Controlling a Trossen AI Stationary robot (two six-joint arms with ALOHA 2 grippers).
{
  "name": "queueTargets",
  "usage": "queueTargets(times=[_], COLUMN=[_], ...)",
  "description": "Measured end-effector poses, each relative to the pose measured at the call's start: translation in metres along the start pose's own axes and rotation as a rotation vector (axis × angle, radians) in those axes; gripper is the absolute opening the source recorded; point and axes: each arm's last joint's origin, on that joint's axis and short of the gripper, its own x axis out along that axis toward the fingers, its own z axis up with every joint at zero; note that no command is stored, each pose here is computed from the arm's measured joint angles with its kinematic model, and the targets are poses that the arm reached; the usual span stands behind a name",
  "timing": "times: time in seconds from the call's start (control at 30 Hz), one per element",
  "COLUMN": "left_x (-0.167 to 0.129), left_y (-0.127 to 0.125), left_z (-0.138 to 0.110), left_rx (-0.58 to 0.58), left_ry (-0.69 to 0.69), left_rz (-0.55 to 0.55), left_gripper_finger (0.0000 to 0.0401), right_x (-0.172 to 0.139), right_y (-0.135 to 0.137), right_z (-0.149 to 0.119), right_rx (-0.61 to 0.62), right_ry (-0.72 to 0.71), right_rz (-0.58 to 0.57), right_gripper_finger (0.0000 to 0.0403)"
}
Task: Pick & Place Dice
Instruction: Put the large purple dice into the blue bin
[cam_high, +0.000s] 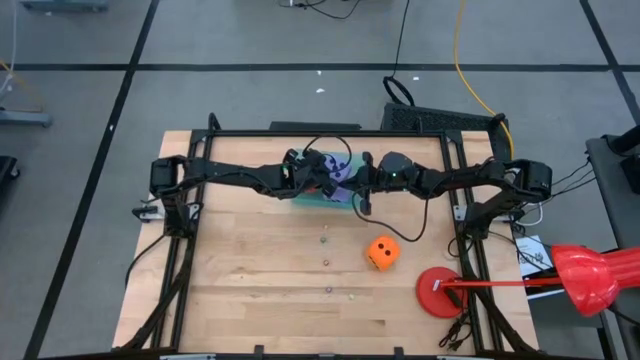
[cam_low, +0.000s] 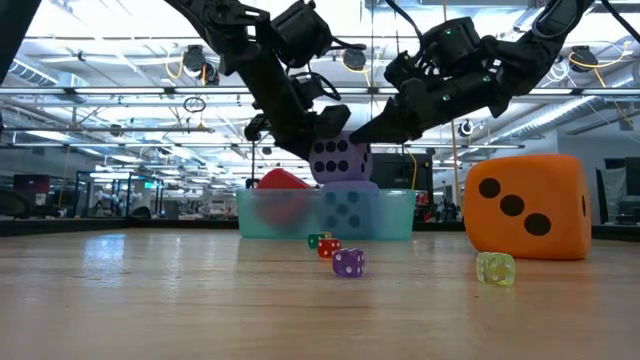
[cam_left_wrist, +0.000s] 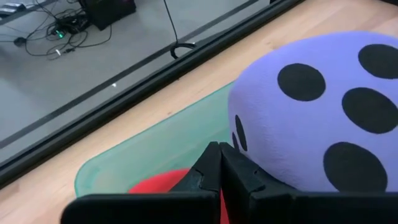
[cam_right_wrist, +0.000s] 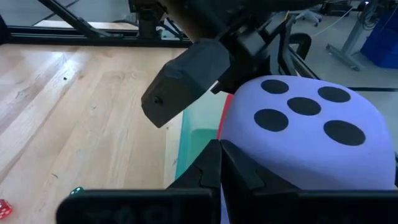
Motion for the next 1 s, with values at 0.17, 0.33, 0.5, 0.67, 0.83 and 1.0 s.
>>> queueTargets(times=[0.17,0.33,0.5,0.67,0.83,1.0], left_x=[0.000,-0.004,-0.015,-0.026,-0.027,-0.029], left_y=[0.001,0.002,0.007,0.007,0.005,0.004], left_z=[0.000,0.001,0.004,0.004,0.005,0.006], left_rx=[0.011,0.048,0.061,0.068,0.065,0.068], left_ry=[0.003,0.004,0.024,0.068,0.072,0.051], left_rz=[0.007,0.013,0.019,-0.056,-0.094,-0.077], left_gripper_finger=[0.0020,0.0021,0.0004,0.0019,0.0025,0.0026], right_x=[0.000,0.000,0.000,-0.003,-0.007,-0.007], right_y=[0.000,0.000,-0.001,-0.005,-0.004,-0.002], right_z=[0.000,0.000,0.001,0.009,0.010,0.006], right_rx=[-0.003,-0.002,-0.002,-0.007,-0.006,-0.004], right_ry=[0.002,0.003,-0.005,-0.039,-0.024,0.020], right_rz=[-0.003,-0.003,-0.020,-0.082,-0.098,-0.087], right_gripper_finger=[0.0000,0.0000,0.0000,0.0000,0.0000,0.0000])
